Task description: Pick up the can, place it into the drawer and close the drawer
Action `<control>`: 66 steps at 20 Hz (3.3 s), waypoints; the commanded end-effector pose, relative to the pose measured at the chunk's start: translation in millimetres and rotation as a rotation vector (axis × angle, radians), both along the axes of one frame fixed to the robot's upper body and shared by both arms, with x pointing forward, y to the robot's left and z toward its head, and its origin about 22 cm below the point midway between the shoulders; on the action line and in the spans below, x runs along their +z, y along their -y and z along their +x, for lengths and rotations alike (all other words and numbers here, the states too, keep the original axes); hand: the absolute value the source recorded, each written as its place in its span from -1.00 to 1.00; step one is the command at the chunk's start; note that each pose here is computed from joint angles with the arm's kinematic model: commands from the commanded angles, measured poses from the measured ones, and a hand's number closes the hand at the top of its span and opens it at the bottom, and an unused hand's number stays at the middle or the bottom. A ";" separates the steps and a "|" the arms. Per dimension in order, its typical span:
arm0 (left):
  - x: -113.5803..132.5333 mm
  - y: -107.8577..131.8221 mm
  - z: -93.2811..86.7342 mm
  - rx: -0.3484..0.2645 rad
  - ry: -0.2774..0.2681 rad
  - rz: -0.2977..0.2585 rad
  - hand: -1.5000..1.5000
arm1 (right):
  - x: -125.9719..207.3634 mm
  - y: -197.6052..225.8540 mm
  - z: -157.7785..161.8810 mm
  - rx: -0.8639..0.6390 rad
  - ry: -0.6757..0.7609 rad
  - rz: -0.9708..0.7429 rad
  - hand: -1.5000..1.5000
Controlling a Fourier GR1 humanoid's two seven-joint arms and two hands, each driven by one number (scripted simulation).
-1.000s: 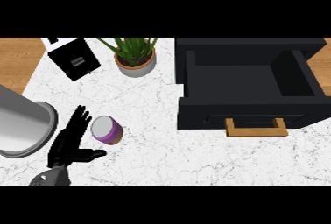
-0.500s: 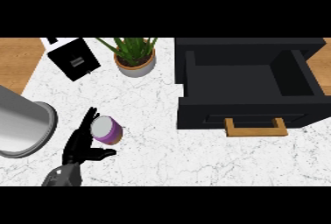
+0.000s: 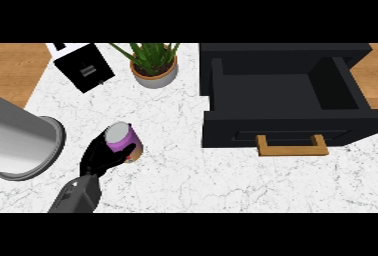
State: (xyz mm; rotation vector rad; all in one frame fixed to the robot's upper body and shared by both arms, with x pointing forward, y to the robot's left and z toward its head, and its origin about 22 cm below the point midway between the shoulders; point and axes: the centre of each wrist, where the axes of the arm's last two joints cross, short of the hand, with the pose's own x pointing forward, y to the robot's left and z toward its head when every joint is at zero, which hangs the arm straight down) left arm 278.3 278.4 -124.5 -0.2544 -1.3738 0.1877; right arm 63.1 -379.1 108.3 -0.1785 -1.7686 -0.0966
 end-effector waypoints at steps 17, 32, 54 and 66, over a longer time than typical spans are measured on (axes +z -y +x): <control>60.2 29.5 26.6 0.114 0.192 -0.079 1.00 | 13.7 0.4 -3.2 -0.011 0.013 0.008 -1.00; 191.2 88.2 52.1 0.073 0.302 0.013 1.00 | 9.4 -16.2 -13.3 -0.032 0.011 0.008 -1.00; 329.6 197.4 108.8 0.025 0.355 0.085 1.00 | 17.9 -24.1 6.2 -0.016 0.030 0.051 -1.00; 328.0 254.7 120.2 0.032 0.363 0.114 1.00 | 3.3 -14.8 15.5 -0.008 0.015 0.047 -1.00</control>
